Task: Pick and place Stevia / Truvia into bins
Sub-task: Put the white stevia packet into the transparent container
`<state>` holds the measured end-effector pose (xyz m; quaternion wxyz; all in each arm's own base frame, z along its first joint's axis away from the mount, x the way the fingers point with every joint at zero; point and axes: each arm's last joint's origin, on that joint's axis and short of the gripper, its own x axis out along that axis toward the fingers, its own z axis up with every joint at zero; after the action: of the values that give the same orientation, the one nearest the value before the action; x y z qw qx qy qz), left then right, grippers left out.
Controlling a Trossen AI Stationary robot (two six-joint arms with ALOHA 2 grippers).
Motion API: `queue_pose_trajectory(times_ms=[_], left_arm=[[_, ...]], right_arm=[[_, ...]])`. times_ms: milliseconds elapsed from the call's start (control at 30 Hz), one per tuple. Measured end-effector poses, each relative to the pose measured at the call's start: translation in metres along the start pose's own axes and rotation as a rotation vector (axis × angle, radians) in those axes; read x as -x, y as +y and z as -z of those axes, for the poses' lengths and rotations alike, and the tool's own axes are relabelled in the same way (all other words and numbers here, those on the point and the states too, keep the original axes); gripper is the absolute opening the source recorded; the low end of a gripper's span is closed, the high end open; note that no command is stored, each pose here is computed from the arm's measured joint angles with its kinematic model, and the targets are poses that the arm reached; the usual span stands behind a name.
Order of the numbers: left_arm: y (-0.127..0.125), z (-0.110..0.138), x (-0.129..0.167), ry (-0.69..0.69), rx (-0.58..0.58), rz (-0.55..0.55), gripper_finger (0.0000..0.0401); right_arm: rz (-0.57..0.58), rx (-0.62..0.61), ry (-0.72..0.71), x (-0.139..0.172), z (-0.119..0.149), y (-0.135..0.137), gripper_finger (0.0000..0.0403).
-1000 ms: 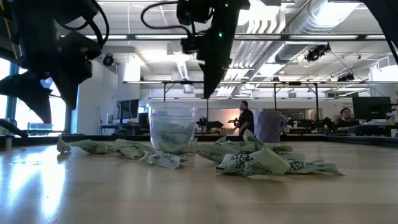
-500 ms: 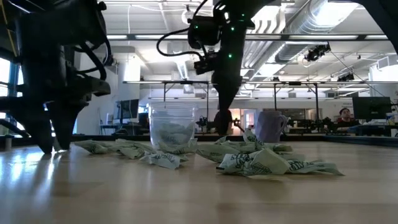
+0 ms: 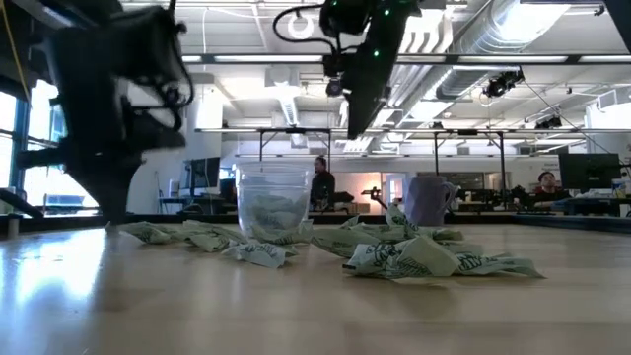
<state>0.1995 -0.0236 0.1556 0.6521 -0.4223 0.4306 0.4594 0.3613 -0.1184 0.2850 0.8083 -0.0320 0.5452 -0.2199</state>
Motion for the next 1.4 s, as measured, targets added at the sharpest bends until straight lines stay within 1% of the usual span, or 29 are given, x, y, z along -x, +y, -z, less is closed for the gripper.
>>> queue_pose_trajectory(times_ms=[100,167,233,333,400,467,500,567,633,700,800,900,967,1067,1133,1200,1300,1400], left_arm=[[-0.012,-0.017,0.025,-0.054,-0.058,0.084,0.0022],[-0.015,-0.031,0.042,-0.093,-0.089,0.108,0.0022],[-0.023,-0.047,0.058,-0.135,-0.122,0.17,0.0022],[-0.03,-0.068,0.08,-0.189,-0.193,0.231,0.0022],[-0.029,-0.077,0.085,-0.159,-0.229,0.224,0.0022],[-0.019,-0.08,0.079,-0.08,-0.226,0.14,0.0034],[-0.014,-0.079,0.075,-0.045,-0.204,0.103,0.0048],[-0.006,-0.076,0.066,0.019,-0.146,0.046,0.0087],[-0.001,-0.07,0.058,0.073,-0.089,0.022,0.0131],[0.003,-0.066,0.05,0.112,-0.032,0.005,0.0174],[0.011,-0.06,0.039,0.143,0.069,-0.031,0.0231],[0.017,-0.056,0.032,0.151,0.136,-0.07,0.0269],[0.019,-0.055,0.028,0.141,0.148,-0.085,0.0281],[0.022,-0.053,0.019,0.106,0.159,-0.074,0.0281],[0.024,-0.05,0.01,0.096,0.175,-0.054,0.0268],[0.029,-0.046,0.0,0.093,0.195,-0.05,0.0247],[0.036,-0.04,-0.014,0.096,0.234,-0.074,0.0211],[0.04,-0.038,-0.021,0.074,0.237,-0.086,0.0174]], right_arm=[[0.049,-0.026,-0.017,0.017,0.004,-0.006,0.0316],[0.062,-0.054,-0.043,0.03,0.006,-0.01,0.0316],[0.085,-0.082,-0.068,0.043,0.008,-0.014,0.0316],[0.133,-0.116,-0.091,0.063,0.015,-0.022,0.0316],[0.136,-0.153,-0.082,0.07,0.02,-0.026,0.0316],[0.127,-0.198,-0.043,0.072,0.026,-0.031,0.0316],[0.124,-0.217,-0.016,0.071,0.029,-0.033,0.0316],[0.124,-0.252,0.034,0.07,0.034,-0.035,0.0316],[0.126,-0.274,0.066,0.068,0.037,-0.036,0.0316],[0.128,-0.294,0.069,0.065,0.038,-0.036,0.0316],[0.126,-0.312,0.08,0.055,0.041,-0.033,0.0316],[0.123,-0.304,0.11,0.041,0.048,-0.028,0.0316],[0.12,-0.299,0.127,0.03,0.054,-0.024,0.0316],[0.095,-0.299,0.145,0.015,0.061,-0.018,0.0316],[0.075,-0.304,0.153,0.008,0.065,-0.015,0.0316],[0.057,-0.305,0.152,0.004,0.067,-0.013,0.0316],[0.043,-0.286,0.142,0.003,0.066,-0.008,0.0316],[0.035,-0.268,0.115,0.005,0.063,-0.003,0.0316]])
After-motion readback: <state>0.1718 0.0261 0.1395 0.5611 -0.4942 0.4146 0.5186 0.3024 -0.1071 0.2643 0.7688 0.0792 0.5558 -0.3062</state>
